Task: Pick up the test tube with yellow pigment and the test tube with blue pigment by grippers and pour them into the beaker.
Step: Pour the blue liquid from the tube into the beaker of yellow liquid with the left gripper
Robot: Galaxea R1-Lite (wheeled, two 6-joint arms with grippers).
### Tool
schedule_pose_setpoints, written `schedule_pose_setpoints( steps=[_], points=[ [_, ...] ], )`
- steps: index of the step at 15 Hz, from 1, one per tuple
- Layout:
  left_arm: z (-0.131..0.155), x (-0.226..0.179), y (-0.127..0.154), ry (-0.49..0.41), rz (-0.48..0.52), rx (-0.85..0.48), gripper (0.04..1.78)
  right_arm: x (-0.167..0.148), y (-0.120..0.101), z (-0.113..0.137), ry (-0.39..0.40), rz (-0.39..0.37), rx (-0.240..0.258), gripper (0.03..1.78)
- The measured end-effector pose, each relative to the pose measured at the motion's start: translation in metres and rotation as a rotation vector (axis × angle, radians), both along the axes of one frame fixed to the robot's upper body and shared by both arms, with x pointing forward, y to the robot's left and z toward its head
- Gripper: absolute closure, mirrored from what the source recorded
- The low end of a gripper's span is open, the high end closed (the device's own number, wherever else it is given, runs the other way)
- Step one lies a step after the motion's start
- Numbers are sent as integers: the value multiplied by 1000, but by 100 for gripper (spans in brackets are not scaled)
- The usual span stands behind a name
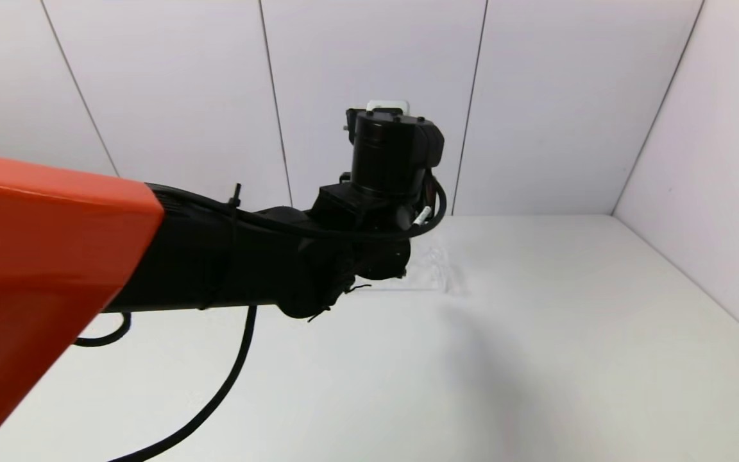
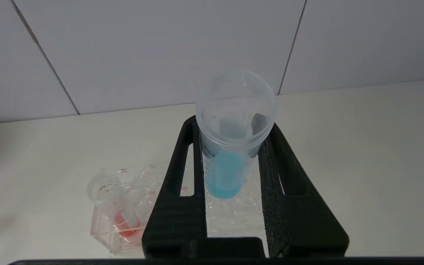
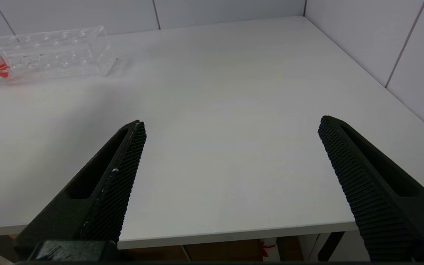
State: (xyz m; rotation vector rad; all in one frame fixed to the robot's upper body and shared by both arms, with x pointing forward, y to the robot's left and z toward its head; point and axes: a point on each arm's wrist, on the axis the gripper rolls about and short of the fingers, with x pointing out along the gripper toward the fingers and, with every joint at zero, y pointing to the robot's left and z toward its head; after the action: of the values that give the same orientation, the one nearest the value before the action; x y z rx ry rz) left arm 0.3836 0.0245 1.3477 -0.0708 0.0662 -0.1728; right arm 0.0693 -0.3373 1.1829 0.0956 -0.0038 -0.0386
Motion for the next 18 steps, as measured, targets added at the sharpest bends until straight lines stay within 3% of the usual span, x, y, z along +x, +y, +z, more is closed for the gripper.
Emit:
schedule_pose_setpoints(
  steps=[8,18],
  points=[
    [20,-28,68,7,60,59,138,0,0,0,0,0,0,10],
    [7,-31,168,70,210,85,138,0,0,0,0,0,1,10]
  ],
)
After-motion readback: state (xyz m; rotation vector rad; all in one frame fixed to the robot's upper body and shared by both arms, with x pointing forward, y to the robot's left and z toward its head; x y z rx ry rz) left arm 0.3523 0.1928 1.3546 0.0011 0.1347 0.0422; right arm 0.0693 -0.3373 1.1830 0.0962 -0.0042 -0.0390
